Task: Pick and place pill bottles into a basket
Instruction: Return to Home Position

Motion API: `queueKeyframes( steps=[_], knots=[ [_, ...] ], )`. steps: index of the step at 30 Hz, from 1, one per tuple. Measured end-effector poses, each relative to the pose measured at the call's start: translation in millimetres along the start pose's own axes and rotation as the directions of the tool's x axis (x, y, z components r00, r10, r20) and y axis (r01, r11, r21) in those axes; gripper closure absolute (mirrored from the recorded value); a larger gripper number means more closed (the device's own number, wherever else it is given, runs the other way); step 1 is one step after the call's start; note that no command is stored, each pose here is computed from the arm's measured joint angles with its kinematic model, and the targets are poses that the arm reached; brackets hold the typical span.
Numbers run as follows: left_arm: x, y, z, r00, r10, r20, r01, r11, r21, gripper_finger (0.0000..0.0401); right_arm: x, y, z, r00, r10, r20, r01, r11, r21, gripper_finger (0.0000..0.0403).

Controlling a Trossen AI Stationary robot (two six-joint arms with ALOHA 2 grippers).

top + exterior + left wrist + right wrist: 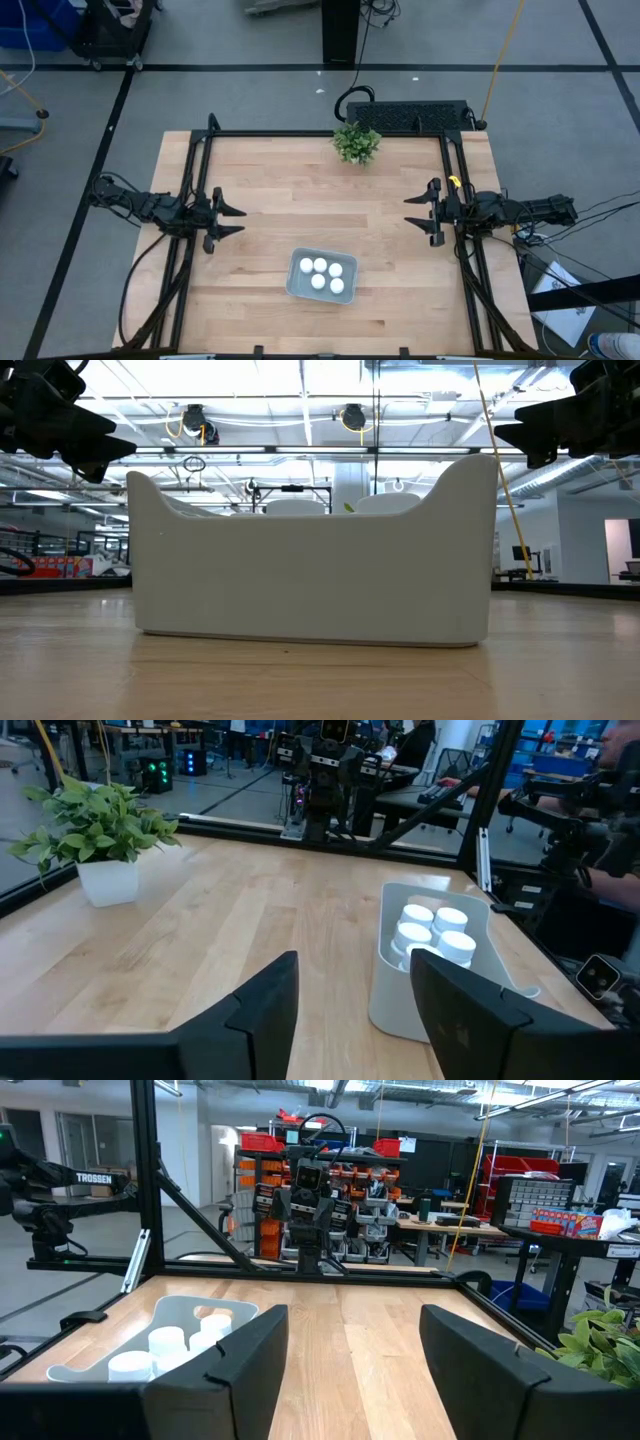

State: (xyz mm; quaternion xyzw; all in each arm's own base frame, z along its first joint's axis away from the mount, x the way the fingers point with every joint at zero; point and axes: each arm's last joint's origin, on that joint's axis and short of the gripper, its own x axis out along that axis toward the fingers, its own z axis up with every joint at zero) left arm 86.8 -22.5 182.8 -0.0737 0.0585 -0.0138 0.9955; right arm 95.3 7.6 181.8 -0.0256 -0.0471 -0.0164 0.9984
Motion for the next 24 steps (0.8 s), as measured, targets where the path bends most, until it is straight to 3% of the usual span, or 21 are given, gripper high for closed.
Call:
queueKeyframes(
  steps=[24],
  knots=[
    [0.0, 0.0, 0.0, 1.000, 0.000, 0.000, 0.000, 1.000, 0.000, 0.0204, 0.0, 0.0, 0.0, 1.000, 0.000, 0.000, 0.000, 1.000, 0.000, 0.0183]
  ],
)
